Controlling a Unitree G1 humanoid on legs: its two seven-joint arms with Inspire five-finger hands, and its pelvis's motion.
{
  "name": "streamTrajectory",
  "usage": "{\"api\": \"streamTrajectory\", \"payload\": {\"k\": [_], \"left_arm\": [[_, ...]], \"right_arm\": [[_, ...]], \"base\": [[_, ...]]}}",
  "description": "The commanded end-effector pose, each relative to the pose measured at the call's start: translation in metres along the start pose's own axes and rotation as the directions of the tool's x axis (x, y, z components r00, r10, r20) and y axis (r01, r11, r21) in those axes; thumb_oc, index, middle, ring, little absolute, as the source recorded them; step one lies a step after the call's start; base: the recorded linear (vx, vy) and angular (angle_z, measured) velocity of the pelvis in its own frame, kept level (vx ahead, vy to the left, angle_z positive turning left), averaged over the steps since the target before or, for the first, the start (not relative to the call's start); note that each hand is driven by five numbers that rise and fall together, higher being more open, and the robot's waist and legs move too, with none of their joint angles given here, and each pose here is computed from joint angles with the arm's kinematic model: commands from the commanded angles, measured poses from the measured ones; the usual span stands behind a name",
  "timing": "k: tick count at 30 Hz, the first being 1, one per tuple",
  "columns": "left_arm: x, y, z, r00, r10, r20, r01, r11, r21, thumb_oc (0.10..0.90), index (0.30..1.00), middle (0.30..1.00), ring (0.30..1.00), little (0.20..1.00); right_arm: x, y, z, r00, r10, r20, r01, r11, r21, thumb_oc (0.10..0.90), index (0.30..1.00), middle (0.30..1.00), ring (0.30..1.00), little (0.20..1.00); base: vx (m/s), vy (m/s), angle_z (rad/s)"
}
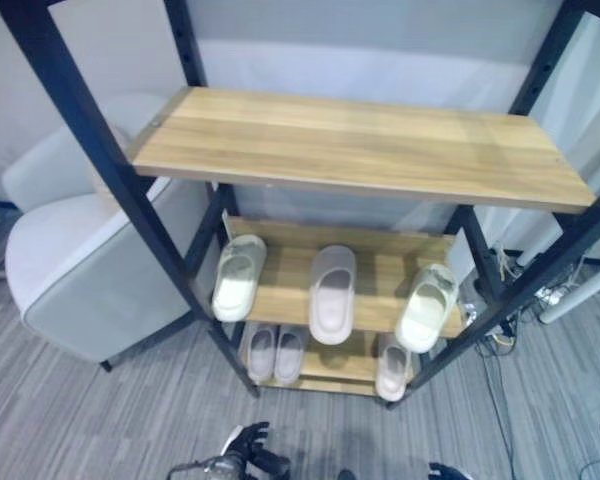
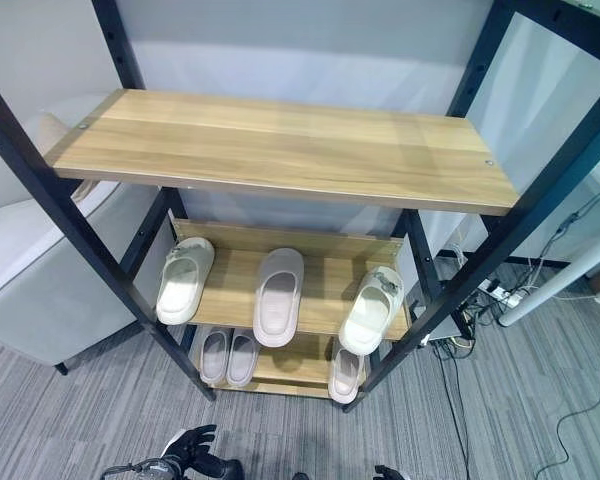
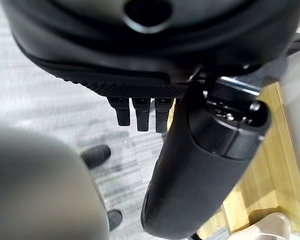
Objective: Arrange the slippers neatly on the shoe rack.
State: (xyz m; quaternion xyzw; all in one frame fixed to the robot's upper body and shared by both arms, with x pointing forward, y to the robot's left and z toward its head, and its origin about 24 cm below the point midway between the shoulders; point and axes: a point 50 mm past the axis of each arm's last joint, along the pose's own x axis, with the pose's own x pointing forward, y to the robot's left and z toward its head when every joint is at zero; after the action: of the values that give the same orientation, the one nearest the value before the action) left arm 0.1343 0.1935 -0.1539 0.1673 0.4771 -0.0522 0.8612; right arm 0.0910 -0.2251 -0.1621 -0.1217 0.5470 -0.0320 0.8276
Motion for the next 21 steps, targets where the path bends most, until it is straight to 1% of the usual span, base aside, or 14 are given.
{"api": "streamTrajectory", "payload": {"k": [1, 2, 3, 4, 5, 6, 7, 8, 9, 13, 17, 18, 20, 21], "left_arm": [[0.003, 0.007, 0.025, 0.992, 0.031, 0.123, -0.027, 0.999, -0.030, 0.800, 0.900, 0.900, 0.900, 0.900], [0.002, 0.012, 0.038, 0.981, 0.045, 0.189, -0.036, 0.998, -0.052, 0.800, 0.900, 0.900, 0.900, 0.900], [0.002, 0.012, 0.038, 0.981, 0.045, 0.189, -0.036, 0.998, -0.052, 0.800, 0.900, 0.900, 0.900, 0.900], [0.000, 0.012, 0.054, 0.961, 0.037, 0.273, -0.019, 0.997, -0.070, 0.800, 0.900, 0.900, 0.900, 0.900], [0.000, 0.012, 0.054, 0.961, 0.037, 0.273, -0.019, 0.997, -0.070, 0.800, 0.900, 0.900, 0.900, 0.900], [-0.005, 0.013, 0.070, 0.933, 0.029, 0.359, -0.002, 0.997, -0.076, 0.800, 0.900, 0.900, 0.900, 0.900], [-0.005, 0.013, 0.070, 0.933, 0.029, 0.359, -0.002, 0.997, -0.076, 0.800, 0.900, 0.900, 0.900, 0.900], [-0.018, 0.016, 0.089, 0.880, 0.011, 0.475, 0.036, 0.995, -0.090, 0.800, 0.900, 0.900, 0.900, 0.900], [-0.018, 0.016, 0.088, 0.881, 0.010, 0.473, 0.037, 0.995, -0.090, 0.800, 0.900, 0.900, 0.900, 0.900], [-0.053, 0.033, 0.110, 0.761, -0.005, 0.649, 0.050, 0.997, -0.052, 0.800, 0.900, 0.900, 0.900, 0.900], [-0.068, 0.039, 0.119, 0.704, -0.009, 0.710, 0.042, 0.999, -0.028, 0.800, 0.900, 0.900, 0.900, 0.900], [-0.077, 0.040, 0.126, 0.665, -0.016, 0.747, 0.050, 0.998, -0.023, 0.800, 0.900, 0.900, 0.900, 0.900], [-0.081, 0.041, 0.128, 0.650, -0.017, 0.760, 0.059, 0.998, -0.027, 0.800, 0.900, 0.900, 0.900, 0.900], [-0.088, 0.042, 0.136, 0.609, -0.024, 0.793, 0.072, 0.997, -0.025, 0.800, 0.900, 0.900, 0.900, 0.900]], "right_arm": [[0.003, 0.000, 0.029, 0.994, 0.011, 0.107, -0.009, 1.000, -0.024, 0.800, 0.900, 0.900, 0.900, 0.900], [0.003, 0.001, 0.030, 0.993, 0.010, 0.120, -0.008, 1.000, -0.018, 0.800, 0.900, 0.900, 0.900, 0.900], [0.003, 0.001, 0.030, 0.993, 0.011, 0.120, -0.009, 1.000, -0.018, 0.800, 0.900, 0.900, 0.900, 0.900], [0.002, 0.000, 0.025, 0.994, 0.004, 0.110, -0.002, 1.000, -0.009, 0.800, 0.900, 0.900, 0.900, 0.900], [0.002, 0.000, 0.025, 0.994, 0.004, 0.109, -0.003, 1.000, -0.009, 0.800, 0.900, 0.900, 0.900, 0.900], [0.002, -0.002, 0.022, 0.995, -0.006, 0.104, 0.007, 1.000, -0.004, 0.800, 0.900, 0.900, 0.900, 0.900], [0.002, -0.002, 0.022, 0.995, -0.006, 0.104, 0.007, 1.000, -0.004, 0.800, 0.900, 0.900, 0.900, 0.900], [0.001, -0.008, 0.021, 0.994, -0.023, 0.107, 0.023, 1.000, -0.002, 0.800, 0.900, 0.900, 0.900, 0.900], [0.001, -0.008, 0.020, 0.994, -0.022, 0.105, 0.022, 1.000, -0.003, 0.800, 0.900, 0.900, 0.900, 0.900], [0.000, -0.016, 0.020, 0.993, -0.043, 0.113, 0.043, 0.999, 0.000, 0.800, 0.900, 0.900, 0.900, 0.900], [0.000, -0.019, 0.018, 0.994, -0.051, 0.101, 0.052, 0.999, -0.006, 0.800, 0.900, 0.900, 0.900, 0.900], [0.000, -0.021, 0.017, 0.994, -0.056, 0.097, 0.057, 0.998, -0.012, 0.800, 0.900, 0.900, 0.900, 0.900], [0.000, -0.021, 0.018, 0.994, -0.055, 0.099, 0.057, 0.998, -0.015, 0.800, 0.900, 0.900, 0.900, 0.900], [0.000, -0.022, 0.018, 0.993, -0.055, 0.101, 0.057, 0.998, -0.019, 0.800, 0.900, 0.900, 0.900, 0.900]], "base": [[-0.17, 0.085, -0.43], [-0.09, 0.029, -0.21], [-0.09, 0.001, -0.19], [0.00, -0.029, -0.12], [0.00, -0.052, 0.04], [0.00, -0.024, 0.22], [-0.06, -0.056, 0.28], [-0.02, -0.034, 0.16], [-0.02, -0.056, 0.07], [-0.03, -0.061, 0.02], [0.00, -0.042, 0.15], [-0.01, -0.036, 0.16], [-0.01, -0.038, 0.12], [0.00, -0.023, 0.08]]}}
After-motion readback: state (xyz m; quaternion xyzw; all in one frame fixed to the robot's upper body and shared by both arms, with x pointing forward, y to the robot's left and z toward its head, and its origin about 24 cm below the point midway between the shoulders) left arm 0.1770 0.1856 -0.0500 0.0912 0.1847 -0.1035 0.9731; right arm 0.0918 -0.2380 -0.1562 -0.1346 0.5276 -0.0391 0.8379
